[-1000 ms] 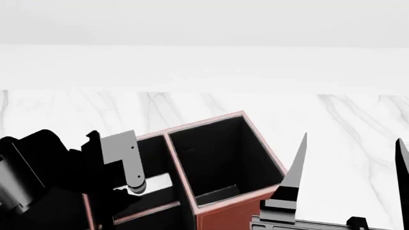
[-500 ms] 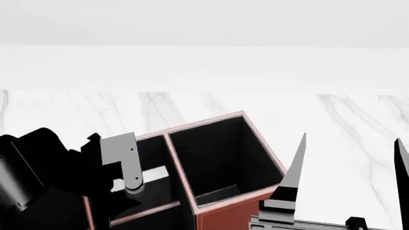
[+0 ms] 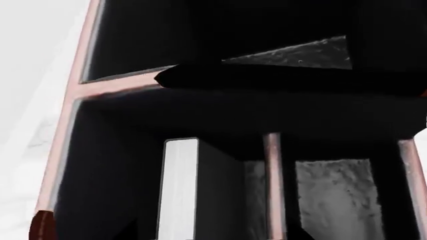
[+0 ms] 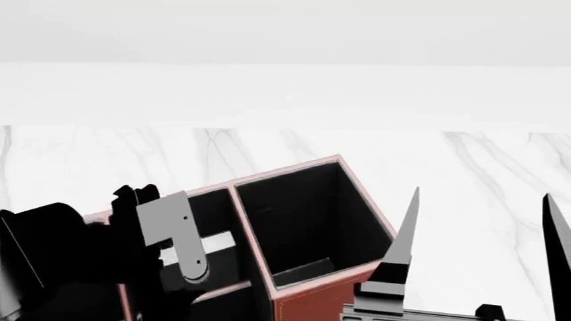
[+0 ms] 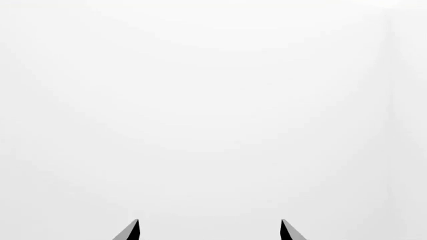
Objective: Pick up the book and place it in the front compartment of the caddy.
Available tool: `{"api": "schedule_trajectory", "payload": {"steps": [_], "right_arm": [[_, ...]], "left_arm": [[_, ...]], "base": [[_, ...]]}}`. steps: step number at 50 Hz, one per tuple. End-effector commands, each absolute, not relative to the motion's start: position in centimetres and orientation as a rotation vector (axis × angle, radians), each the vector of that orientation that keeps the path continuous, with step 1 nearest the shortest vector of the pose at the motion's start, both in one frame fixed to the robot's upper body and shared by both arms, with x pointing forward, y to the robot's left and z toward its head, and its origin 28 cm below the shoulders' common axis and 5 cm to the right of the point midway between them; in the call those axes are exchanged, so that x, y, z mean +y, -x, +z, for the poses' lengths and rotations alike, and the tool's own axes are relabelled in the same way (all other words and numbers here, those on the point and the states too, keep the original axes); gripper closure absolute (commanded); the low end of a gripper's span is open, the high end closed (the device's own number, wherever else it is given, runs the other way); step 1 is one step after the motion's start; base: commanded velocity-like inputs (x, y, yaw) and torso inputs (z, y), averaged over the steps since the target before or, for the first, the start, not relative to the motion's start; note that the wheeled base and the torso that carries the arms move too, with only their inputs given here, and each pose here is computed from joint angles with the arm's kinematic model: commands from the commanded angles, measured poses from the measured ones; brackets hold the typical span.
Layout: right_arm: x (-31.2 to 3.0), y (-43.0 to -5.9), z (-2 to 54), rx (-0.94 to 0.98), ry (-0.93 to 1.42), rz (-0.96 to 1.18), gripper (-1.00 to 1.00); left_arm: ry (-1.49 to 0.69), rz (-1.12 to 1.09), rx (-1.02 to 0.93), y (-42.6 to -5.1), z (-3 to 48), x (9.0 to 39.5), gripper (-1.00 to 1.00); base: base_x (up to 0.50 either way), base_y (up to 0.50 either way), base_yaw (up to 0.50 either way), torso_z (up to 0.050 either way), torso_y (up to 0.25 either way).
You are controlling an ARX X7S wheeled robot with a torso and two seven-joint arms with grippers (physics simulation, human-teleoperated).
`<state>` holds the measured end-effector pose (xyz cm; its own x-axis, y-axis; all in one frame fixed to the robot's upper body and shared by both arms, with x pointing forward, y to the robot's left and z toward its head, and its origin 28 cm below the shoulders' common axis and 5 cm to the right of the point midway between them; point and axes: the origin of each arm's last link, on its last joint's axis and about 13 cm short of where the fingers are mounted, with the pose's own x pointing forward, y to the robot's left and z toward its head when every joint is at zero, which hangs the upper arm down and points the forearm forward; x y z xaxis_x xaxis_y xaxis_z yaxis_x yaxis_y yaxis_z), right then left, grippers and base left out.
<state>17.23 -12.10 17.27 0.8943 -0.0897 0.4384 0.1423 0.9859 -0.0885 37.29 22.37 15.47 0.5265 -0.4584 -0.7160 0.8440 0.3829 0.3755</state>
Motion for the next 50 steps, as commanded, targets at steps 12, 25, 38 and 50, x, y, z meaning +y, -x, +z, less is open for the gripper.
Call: {"api": "schedule_trajectory", "payload": {"steps": [12, 25, 38, 50], "right_arm": [[-11.9, -17.2, 17.1, -0.445, 0.123, -0.112, -1.0], [-11.7, -17.2, 17.1, -0.442, 0.126, -0.103, -1.0], [-11.7, -17.2, 17.0, -0.443, 0.127, -0.107, -1.0], [-11.8, -17.1, 17.2, -0.451, 0.124, -0.107, -1.0]], "left_arm": [[-0.622, -0.728, 0.228, -33.6, 18.5, 21.5, -1.0], [-0.493, -0.678, 0.019, -29.9, 19.1, 20.6, -1.0], [-0.267, -0.622, -0.131, -26.3, 20.1, 20.3, -1.0], [-0.095, -0.605, -0.323, -22.4, 21.0, 19.7, -1.0]], "base": [[0.0, 0.0, 0.0, 0.0, 0.0], [0.0, 0.0, 0.0, 0.0, 0.0], [0.0, 0.0, 0.0, 0.0, 0.0], [0.0, 0.0, 0.0, 0.0, 0.0]]}}
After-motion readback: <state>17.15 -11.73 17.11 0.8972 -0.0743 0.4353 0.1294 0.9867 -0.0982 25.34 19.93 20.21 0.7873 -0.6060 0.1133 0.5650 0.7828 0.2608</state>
